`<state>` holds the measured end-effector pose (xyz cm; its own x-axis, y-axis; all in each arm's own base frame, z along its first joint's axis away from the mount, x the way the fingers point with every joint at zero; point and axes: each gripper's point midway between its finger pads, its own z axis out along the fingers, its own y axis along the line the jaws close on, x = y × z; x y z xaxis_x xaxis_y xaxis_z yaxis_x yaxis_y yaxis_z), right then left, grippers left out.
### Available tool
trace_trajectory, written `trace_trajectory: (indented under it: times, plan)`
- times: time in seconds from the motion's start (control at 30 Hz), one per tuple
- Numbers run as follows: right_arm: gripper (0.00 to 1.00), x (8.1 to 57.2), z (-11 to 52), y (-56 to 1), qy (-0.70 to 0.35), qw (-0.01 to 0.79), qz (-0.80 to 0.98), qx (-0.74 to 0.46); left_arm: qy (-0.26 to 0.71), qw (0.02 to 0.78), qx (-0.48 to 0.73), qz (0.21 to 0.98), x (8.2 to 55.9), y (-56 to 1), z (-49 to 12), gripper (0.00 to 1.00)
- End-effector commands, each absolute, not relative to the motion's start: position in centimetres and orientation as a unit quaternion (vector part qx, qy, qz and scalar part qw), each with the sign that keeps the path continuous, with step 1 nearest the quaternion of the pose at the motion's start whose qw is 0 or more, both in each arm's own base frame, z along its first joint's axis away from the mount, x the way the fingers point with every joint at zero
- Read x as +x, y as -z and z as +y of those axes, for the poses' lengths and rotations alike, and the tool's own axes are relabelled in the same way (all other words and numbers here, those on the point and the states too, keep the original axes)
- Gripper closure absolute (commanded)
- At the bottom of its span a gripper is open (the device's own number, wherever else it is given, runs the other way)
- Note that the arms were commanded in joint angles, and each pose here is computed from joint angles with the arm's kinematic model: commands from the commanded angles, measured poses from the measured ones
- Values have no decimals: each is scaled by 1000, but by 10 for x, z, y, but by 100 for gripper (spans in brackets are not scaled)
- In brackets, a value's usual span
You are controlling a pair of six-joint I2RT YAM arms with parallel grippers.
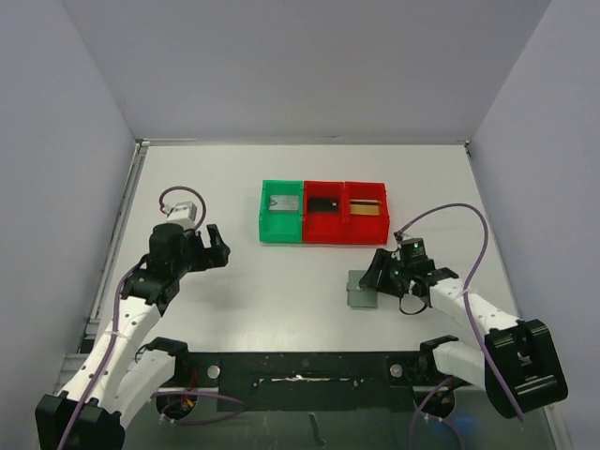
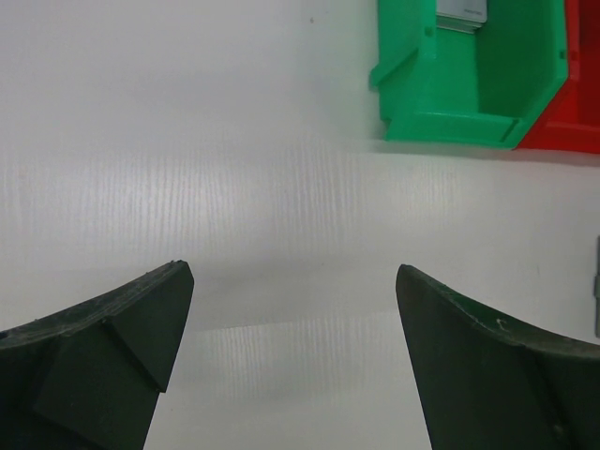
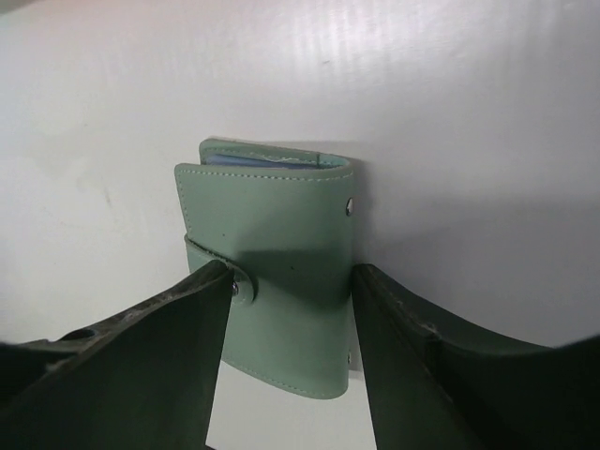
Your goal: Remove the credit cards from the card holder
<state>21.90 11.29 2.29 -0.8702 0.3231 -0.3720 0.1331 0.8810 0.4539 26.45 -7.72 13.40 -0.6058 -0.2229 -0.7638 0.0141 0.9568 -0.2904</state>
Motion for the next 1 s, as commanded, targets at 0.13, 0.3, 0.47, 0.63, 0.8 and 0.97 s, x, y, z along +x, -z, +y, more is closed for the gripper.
trace_trajectory:
  times: [0.13,0.3,0.47,0.63,0.8,0.97]
  plan:
    - [48,221,163,-31,-261,258,924,103,341,431,-43,835,251,-177,-146,15]
    - [48,217,195,-32,-278,245,927,51,417,413,-42,808,235,-176,-194,21]
    - [52,221,206,-33,-270,256,928,38,374,388,8,842,227,-148,-245,25]
    - [53,227,204,-43,-276,283,918,42,341,381,35,859,239,-137,-289,35]
    - [56,231,198,-52,-285,296,908,77,298,377,81,873,244,-130,-331,36]
    - [59,227,187,-45,-298,301,900,101,293,364,111,877,243,-110,-359,38]
